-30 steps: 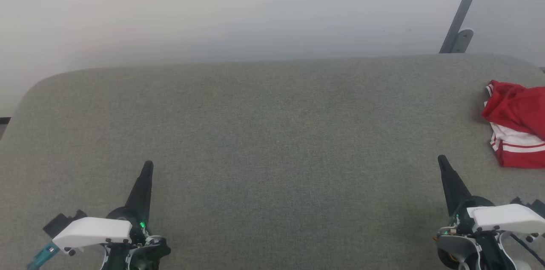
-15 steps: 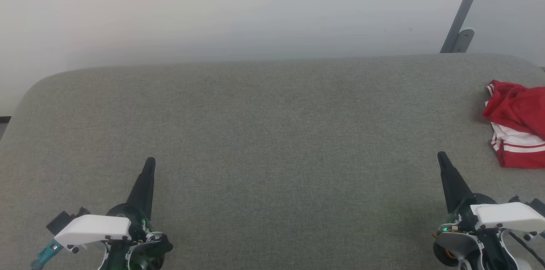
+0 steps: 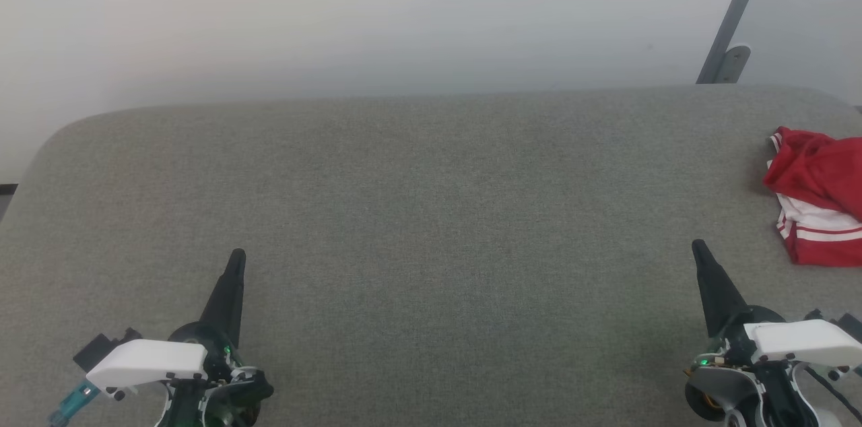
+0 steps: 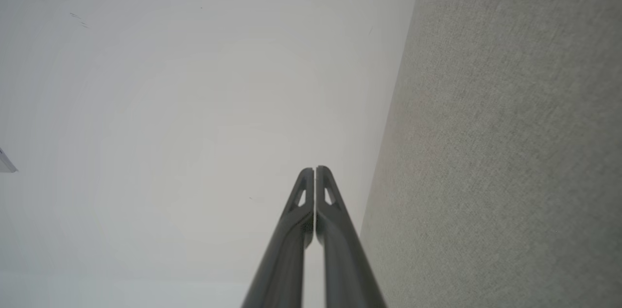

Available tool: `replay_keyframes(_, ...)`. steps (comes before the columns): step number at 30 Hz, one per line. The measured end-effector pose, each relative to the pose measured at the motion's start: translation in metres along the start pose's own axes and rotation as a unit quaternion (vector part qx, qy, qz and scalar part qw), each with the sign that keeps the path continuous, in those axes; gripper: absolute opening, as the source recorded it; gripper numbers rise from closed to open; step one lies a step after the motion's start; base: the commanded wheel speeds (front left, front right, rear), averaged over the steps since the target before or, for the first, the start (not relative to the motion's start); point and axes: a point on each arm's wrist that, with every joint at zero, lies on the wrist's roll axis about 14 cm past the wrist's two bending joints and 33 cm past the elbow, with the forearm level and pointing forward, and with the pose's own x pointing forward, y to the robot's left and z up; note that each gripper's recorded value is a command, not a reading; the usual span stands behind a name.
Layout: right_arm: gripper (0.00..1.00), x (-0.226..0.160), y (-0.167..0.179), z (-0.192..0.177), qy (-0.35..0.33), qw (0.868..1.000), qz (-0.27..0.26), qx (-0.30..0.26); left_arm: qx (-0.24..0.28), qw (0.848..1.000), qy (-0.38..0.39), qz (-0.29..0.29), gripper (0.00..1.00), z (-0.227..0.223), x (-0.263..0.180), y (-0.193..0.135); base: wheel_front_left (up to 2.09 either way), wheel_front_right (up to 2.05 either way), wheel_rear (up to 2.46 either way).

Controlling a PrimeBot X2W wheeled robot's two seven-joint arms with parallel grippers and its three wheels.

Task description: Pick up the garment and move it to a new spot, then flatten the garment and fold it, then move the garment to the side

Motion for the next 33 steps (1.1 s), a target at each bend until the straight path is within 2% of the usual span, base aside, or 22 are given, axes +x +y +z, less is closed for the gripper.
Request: replay_keyframes(33, 0.0, 0.0, 0.0001, 0.0, 0.0, 1.0, 0.0, 0.0, 0.0, 1.0, 0.0, 0.0, 0.0, 0.0, 0.0, 0.0, 0.0, 0.0, 0.0)
